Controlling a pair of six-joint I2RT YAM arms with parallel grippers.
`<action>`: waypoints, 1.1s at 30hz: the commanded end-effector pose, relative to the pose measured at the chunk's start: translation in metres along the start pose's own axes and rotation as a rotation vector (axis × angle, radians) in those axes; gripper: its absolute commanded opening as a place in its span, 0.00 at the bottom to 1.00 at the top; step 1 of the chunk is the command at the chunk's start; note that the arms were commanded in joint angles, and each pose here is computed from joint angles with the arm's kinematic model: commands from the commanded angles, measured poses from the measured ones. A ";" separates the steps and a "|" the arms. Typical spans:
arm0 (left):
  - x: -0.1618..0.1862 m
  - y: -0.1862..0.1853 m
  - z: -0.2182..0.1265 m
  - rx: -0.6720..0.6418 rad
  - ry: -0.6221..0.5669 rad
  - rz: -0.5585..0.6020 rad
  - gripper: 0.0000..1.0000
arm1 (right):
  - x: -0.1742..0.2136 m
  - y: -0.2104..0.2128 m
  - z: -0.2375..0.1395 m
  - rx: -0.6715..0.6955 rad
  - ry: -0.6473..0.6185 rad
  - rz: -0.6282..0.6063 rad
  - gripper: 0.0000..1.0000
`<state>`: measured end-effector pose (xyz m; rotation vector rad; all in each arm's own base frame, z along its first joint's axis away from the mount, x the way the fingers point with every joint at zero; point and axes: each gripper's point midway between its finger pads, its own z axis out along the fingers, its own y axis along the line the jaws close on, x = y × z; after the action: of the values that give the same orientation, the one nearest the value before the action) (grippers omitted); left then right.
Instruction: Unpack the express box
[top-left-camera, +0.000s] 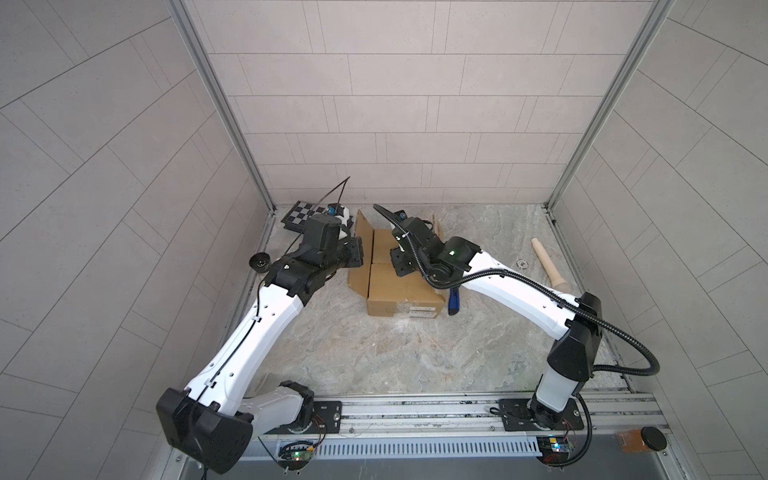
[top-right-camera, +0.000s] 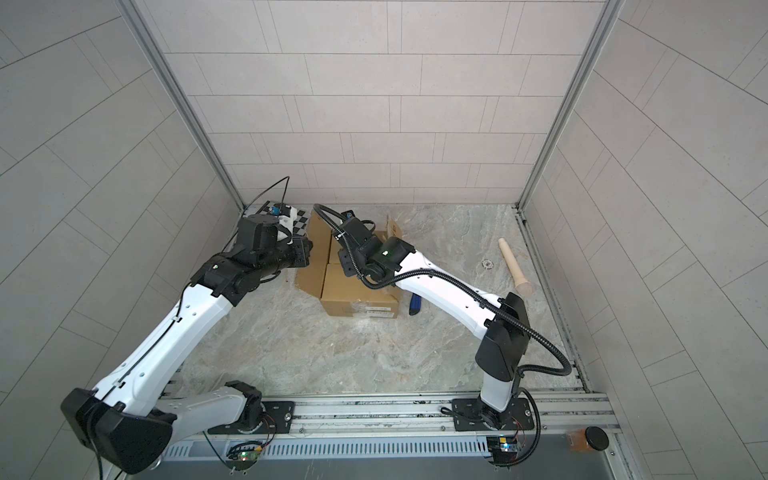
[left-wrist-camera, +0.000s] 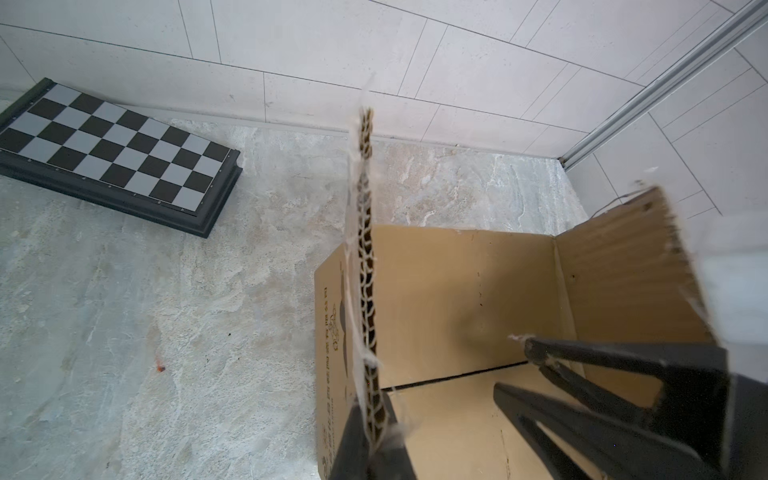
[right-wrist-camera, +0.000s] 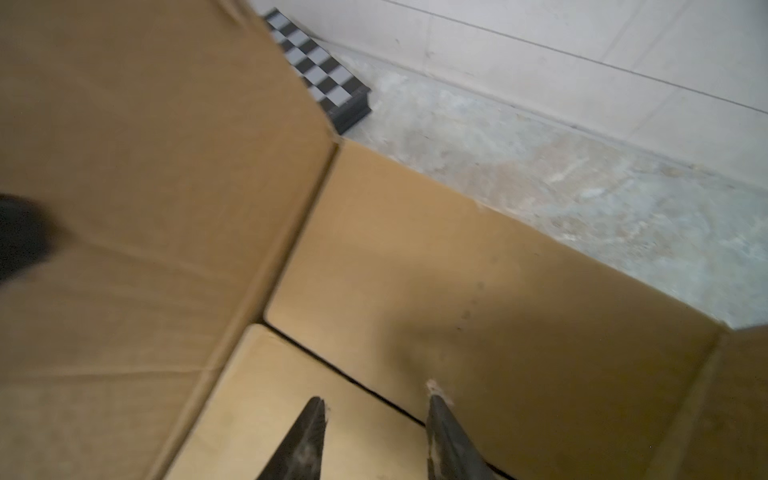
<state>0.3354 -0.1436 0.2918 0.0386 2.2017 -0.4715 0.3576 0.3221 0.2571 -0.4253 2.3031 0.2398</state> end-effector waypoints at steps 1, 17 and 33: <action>-0.023 -0.010 -0.011 0.048 -0.106 -0.002 0.00 | -0.011 -0.031 -0.039 0.085 -0.059 0.018 0.43; -0.011 -0.011 0.004 0.068 -0.075 -0.009 0.00 | 0.051 -0.119 -0.052 0.070 -0.115 0.290 0.46; -0.008 -0.023 0.015 0.145 -0.064 -0.019 0.00 | 0.077 -0.122 0.000 -0.217 -0.176 0.628 0.46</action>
<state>0.3438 -0.1538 0.2871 0.0216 2.1633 -0.5634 0.3614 0.1808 0.2086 0.1601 2.1539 0.6217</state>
